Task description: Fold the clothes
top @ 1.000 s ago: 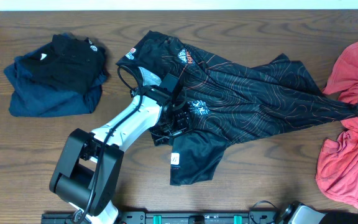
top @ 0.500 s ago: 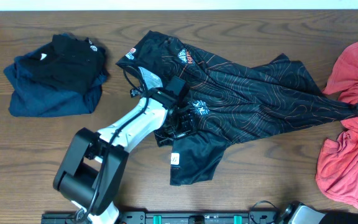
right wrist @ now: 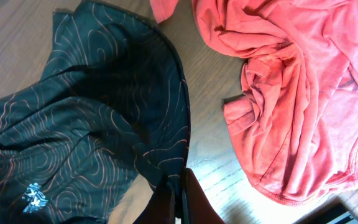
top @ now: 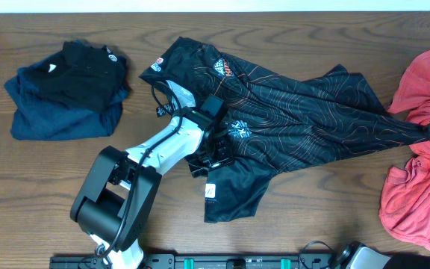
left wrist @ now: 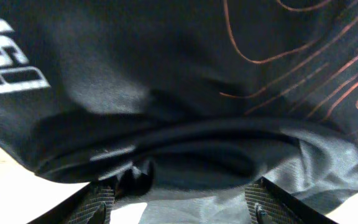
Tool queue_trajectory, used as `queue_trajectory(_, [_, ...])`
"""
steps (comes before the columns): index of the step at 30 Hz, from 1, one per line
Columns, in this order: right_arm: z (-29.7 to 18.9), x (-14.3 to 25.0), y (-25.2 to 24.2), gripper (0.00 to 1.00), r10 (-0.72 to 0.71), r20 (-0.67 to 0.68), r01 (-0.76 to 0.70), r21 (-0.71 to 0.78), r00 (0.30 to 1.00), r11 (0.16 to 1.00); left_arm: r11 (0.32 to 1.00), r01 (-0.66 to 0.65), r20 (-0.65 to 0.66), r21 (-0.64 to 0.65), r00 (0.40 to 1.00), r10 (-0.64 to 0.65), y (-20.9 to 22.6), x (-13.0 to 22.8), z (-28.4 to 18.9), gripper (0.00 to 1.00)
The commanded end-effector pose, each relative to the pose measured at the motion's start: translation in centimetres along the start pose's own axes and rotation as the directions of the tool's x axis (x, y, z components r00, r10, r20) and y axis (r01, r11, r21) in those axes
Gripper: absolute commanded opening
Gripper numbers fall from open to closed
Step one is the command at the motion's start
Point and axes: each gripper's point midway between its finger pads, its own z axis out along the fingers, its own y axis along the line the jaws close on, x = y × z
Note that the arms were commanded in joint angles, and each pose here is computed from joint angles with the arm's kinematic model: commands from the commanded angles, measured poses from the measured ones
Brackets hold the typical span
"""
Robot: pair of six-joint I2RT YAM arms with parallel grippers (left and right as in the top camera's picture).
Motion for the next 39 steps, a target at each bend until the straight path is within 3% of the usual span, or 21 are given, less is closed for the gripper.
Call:
queue_trajectory(1, [-0.8, -0.6, -0.1, 0.01, -0.012, 0.030, 0.012, 0.006, 0.999, 1.000, 1.000, 0.001, -0.033, 0.012, 0.999, -0.001, 0.0, 0.6, 0.5, 0.67])
queue_trajectory(5, [-0.8, -0.6, -0.1, 0.01, -0.020, 0.030, 0.020, 0.005, 0.999, 1.000, 0.999, -0.009, -0.029, 0.048, 1.000, 0.010, -0.8, 0.4, 0.5, 0.61])
queue_trajectory(10, [-0.8, -0.6, -0.1, 0.01, -0.019, 0.030, 0.019, 0.006, 0.999, 1.000, 0.995, -0.023, -0.021, 0.094, 0.999, 0.026, -1.8, 0.1, 0.4, 0.60])
queue_trajectory(21, [-0.8, -0.6, -0.1, 0.01, -0.019, 0.030, 0.019, 0.006, 0.999, 1.000, 0.999, -0.029, 0.039, 0.022, 0.999, 0.028, -0.6, -0.7, 0.8, 0.61])
queue_trajectory(27, [-0.8, -0.6, -0.1, 0.01, -0.019, 0.030, 0.019, 0.006, 0.999, 1.000, 0.999, -0.029, 0.041, 0.021, 0.999, 0.029, -0.6, -0.7, 0.8, 0.44])
queue_trajectory(32, [-0.8, -0.6, -0.1, 0.01, -0.019, 0.030, 0.019, 0.006, 0.999, 1.000, 1.000, -0.029, 0.054, 0.008, 0.998, 0.029, -0.4, -0.9, 0.8, 0.37])
queue_trajectory(35, [-0.8, -0.6, -0.1, 0.01, -0.019, 0.030, 0.019, 0.006, 0.999, 1.000, 1.000, -0.030, 0.054, 0.009, 0.998, 0.029, -0.4, -1.0, 0.8, 0.19])
queue_trajectory(36, [-0.8, -0.6, -0.1, 0.01, -0.019, 0.030, 0.019, 0.005, 0.999, 1.000, 1.000, -0.030, 0.055, 0.009, 0.998, 0.029, -0.4, -1.0, 0.8, 0.08])
queue_trajectory(39, [-0.8, -0.6, -0.1, 0.01, -0.019, 0.030, 0.019, 0.005, 0.999, 1.000, 0.999, -0.031, 0.056, 0.011, 0.998, 0.030, -0.5, -1.0, 0.8, 0.06])
